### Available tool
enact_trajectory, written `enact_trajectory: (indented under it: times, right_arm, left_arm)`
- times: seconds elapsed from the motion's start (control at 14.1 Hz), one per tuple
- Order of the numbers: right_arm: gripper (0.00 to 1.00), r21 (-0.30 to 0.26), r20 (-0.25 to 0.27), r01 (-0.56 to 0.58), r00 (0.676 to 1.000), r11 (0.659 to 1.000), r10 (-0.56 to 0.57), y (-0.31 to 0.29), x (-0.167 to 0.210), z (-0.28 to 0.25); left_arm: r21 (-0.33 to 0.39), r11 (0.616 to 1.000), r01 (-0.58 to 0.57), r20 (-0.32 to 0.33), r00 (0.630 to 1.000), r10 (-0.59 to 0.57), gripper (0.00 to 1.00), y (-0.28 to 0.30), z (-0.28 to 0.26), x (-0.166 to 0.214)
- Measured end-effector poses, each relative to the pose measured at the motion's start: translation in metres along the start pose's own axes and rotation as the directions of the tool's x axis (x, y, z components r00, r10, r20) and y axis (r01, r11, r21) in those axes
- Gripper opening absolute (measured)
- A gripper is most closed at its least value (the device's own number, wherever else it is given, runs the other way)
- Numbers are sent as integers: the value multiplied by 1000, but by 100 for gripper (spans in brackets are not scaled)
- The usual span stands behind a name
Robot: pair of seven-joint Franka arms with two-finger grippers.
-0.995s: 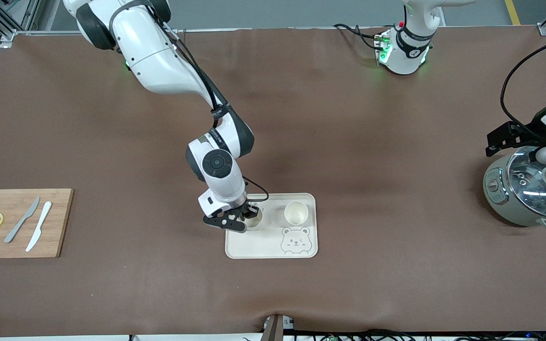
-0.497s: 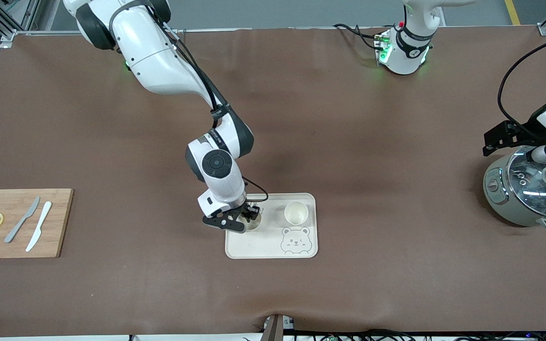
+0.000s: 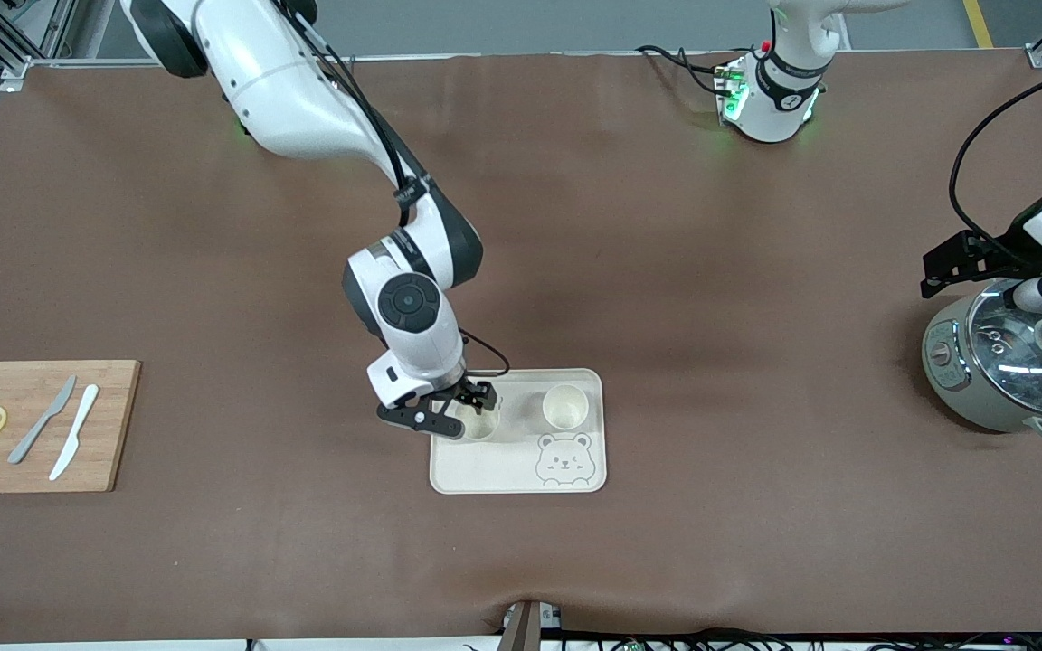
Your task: Place white IKEA cup upright on tray with both arms
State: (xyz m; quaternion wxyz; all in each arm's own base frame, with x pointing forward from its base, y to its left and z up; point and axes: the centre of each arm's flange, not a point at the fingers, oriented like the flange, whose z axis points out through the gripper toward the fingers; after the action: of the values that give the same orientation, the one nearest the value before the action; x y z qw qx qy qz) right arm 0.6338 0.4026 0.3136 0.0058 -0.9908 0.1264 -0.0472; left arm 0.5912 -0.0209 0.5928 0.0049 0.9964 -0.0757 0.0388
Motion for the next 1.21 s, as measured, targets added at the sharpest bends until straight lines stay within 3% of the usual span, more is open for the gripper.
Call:
enact_trajectory:
  times: [0.28,0.64,0.85,1.21]
  right_arm:
    - [100,-30,42,-12,999,999,13,27,-11,-140]
    - [100,-9,53,-8,999,1000,8,113,-51,-286]
    - [100,2,58,59,997,998,-59,211,-48,-313]
    - [100,6,71,173,982,985,-173,393,7,-306]
  left_arm:
    - [0,1000,0,1,1000,0,100,0,0,0]
    - [0,1000,-9,26,1000,9,100,3,2,-3]
    - [17,1000,-24,34,999,23,100,9,3,-3]
    - [18,999,-30,36,999,29,100,12,3,-3]
